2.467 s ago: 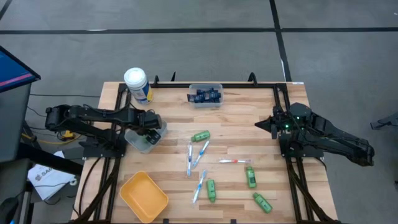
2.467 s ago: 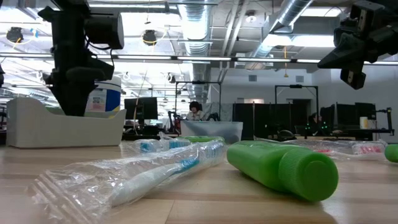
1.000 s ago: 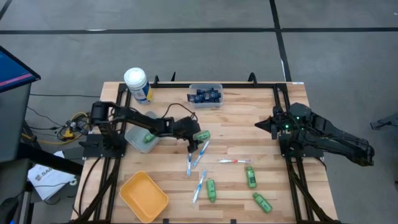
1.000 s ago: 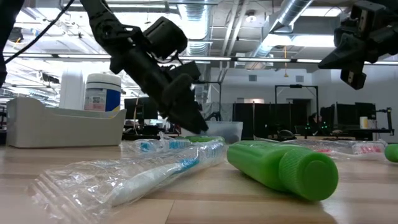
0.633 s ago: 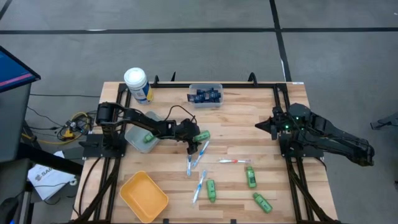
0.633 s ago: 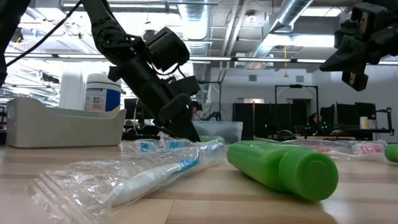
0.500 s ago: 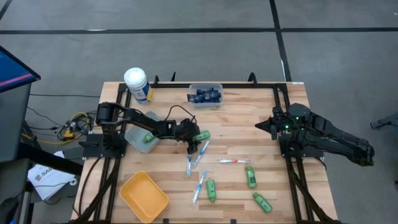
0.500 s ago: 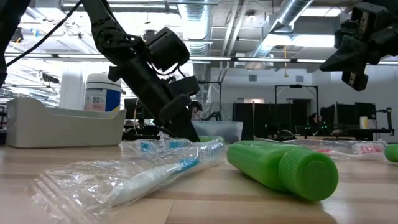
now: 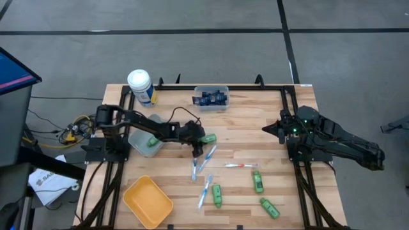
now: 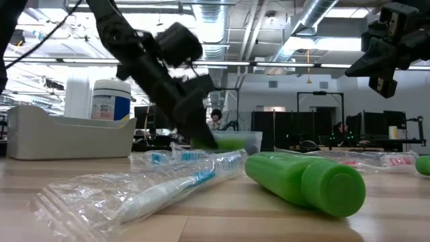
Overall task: Pick & Place Travel size toiletries
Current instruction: Put the green shampoo into the gray bin
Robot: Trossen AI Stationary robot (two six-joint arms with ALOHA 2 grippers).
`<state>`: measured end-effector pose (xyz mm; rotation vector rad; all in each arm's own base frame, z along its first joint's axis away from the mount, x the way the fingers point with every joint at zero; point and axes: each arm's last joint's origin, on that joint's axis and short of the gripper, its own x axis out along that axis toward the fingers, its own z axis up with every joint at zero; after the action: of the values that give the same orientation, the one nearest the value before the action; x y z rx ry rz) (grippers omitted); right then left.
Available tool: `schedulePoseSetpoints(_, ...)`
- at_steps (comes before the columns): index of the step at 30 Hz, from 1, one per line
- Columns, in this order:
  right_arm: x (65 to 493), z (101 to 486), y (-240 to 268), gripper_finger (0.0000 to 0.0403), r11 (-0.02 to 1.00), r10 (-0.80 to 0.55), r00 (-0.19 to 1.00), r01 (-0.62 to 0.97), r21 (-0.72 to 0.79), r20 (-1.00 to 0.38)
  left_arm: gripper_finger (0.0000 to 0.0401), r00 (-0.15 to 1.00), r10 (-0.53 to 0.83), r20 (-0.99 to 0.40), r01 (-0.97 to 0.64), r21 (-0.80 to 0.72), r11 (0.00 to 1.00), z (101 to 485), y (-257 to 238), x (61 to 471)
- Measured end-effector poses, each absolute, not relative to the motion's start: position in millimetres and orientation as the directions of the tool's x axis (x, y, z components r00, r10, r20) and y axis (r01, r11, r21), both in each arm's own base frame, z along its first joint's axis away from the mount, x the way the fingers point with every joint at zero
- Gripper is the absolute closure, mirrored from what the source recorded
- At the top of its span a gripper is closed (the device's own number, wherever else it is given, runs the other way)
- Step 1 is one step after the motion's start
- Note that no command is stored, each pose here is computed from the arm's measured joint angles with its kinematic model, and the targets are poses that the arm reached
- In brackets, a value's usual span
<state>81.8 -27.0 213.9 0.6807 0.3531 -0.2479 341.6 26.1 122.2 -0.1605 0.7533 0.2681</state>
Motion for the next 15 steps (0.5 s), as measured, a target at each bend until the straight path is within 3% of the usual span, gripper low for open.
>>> schedulePoseSetpoints(4, 81.9, 214.0, -27.0, 0.0401, 0.751, -0.108, 0.912, 0.336, 0.568, -0.396, 0.0229, 0.737, 0.226, -0.637, -0.327, -0.043, 0.944, 160.0, 29.4, 332.7)
schedulePoseSetpoints(7, 81.9, 214.0, -27.0, 0.0401, 0.751, -0.109, 0.912, 0.336, 0.568, -0.396, 0.0238, 0.706, 0.293, -0.645, -0.381, 0.002, 0.925, 189.6, 30.0, 312.8)
schedulePoseSetpoints(15, 81.9, 214.0, -27.0, 0.0401, 0.751, -0.108, 0.912, 0.336, 0.568, -0.396, 0.0228, 0.447, 0.418, -0.791, -0.638, 0.046, 0.769, 234.8, 25.5, 227.4)
